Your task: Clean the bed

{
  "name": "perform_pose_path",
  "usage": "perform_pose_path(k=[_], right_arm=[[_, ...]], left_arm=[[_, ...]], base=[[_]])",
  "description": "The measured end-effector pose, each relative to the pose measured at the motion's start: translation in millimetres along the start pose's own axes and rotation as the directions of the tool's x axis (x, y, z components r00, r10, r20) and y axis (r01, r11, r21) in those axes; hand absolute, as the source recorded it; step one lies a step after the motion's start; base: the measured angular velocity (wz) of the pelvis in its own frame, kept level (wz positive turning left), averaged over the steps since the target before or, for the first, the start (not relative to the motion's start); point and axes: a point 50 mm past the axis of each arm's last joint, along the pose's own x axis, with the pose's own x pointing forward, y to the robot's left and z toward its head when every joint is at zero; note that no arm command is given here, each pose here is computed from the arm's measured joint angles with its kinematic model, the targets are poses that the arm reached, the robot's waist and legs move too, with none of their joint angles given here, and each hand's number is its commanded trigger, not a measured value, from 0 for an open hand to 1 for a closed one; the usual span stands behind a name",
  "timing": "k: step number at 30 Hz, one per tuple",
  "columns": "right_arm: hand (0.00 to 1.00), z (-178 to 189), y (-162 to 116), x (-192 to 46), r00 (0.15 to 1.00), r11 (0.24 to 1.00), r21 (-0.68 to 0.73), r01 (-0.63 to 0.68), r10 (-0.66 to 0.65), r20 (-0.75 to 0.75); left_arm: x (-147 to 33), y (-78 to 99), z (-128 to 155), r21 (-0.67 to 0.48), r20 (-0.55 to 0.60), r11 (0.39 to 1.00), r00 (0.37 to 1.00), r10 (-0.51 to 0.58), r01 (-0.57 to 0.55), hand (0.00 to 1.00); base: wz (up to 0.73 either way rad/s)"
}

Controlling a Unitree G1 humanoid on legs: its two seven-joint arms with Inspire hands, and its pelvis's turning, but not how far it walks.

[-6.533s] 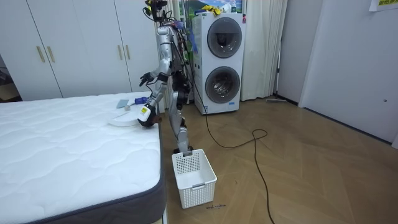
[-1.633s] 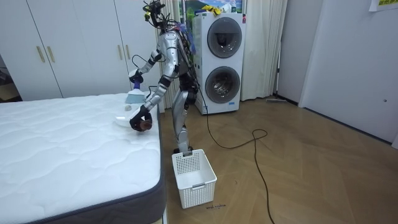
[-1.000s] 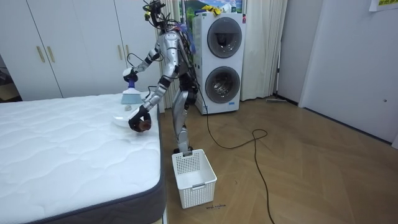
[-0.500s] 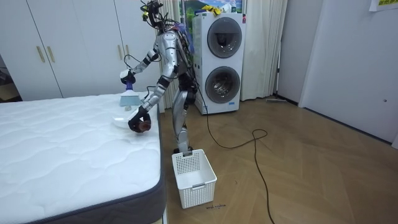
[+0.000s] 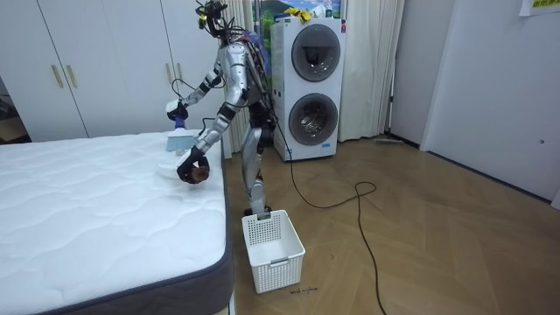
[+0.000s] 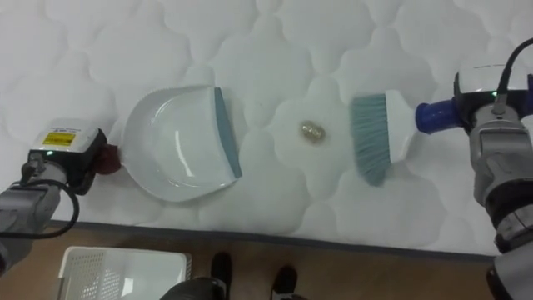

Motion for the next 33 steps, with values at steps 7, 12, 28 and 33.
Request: perform_pose_path(k=[7, 12, 28, 33], right_arm=[[1.00, -1.1, 6.0, -1.8, 1.000, 1.000, -0.024, -0.021, 0.021, 0.000], [1.00, -1.0, 9.4, -3.0, 1.000, 0.999, -0.030, -0.030, 0.030, 0.002], [1.00, 47.3, 7.8, -7.2, 0.994, 1.000, -0.011, 0.007, -0.006, 0.113], [1.00, 76.3, 6.4, -12.8, 0.977, 0.999, -0.045, 0.023, -0.013, 0.212]], left_arm=[[0.2, 0.0, 0.8, -0.001, 0.003, 1.000, 1.000, -0.015, 0.015, 1.00], [0.3, 0.4, 1.2, -0.001, 0.005, 1.000, 1.000, -0.013, 0.013, 1.00], [0.9, -2.8, 6.1, 0.004, 0.000, 0.999, 0.999, -0.045, 0.045, 1.00], [1.7, -7.1, 15.3, -0.006, -0.004, 0.997, 0.997, -0.077, 0.077, 1.00]], base=[[0.00], [0.00], [0.00], [0.00]])
